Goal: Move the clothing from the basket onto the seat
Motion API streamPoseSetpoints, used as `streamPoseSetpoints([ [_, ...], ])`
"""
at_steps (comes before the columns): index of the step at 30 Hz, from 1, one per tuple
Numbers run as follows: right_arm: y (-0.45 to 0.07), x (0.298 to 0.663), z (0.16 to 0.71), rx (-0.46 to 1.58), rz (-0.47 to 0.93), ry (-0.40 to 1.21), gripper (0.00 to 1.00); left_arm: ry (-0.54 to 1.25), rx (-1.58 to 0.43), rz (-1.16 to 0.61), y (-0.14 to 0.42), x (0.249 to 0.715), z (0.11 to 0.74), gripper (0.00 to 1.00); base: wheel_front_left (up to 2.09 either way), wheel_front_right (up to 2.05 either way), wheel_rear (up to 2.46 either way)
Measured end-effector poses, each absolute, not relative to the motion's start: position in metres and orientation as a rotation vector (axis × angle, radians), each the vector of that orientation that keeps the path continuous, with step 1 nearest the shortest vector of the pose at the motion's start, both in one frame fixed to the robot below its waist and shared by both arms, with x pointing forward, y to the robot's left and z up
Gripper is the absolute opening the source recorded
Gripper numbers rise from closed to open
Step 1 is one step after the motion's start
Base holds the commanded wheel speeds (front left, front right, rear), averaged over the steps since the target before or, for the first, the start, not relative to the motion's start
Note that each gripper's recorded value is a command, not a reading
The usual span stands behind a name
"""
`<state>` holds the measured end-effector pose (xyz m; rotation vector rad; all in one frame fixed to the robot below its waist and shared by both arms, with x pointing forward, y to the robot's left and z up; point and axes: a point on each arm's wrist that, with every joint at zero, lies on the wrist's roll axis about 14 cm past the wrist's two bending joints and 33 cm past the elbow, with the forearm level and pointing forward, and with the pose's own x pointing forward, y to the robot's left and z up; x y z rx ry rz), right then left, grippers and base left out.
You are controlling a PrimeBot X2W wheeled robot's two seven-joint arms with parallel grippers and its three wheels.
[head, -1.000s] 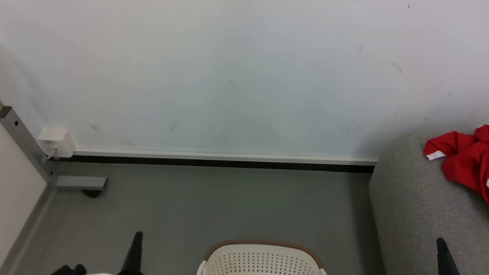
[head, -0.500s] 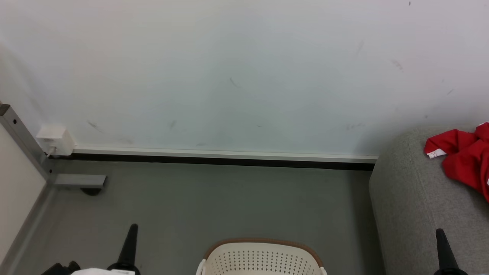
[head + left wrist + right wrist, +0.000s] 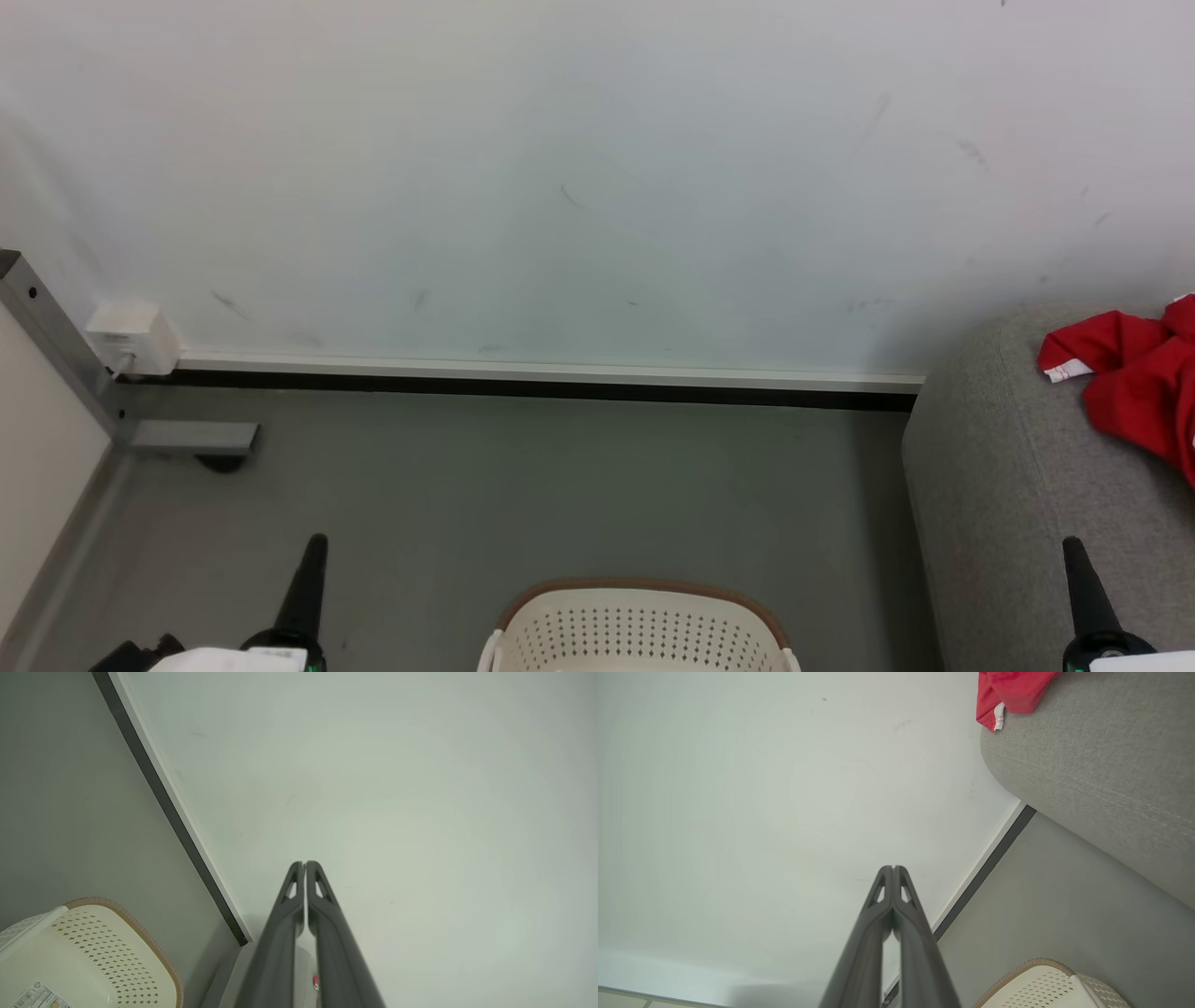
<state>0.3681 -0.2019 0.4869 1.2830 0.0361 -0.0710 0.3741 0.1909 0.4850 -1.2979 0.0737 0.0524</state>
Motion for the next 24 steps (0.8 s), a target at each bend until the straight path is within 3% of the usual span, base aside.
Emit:
streamPoseSetpoints([
  [24, -0.199, 0.381, 0.498, 1.473, -0.029, 0.018, 0.0, 0.032, -1.477, 0.024, 0.196, 0.384, 0.498, 0.0, 0.0, 0.0, 0.0],
])
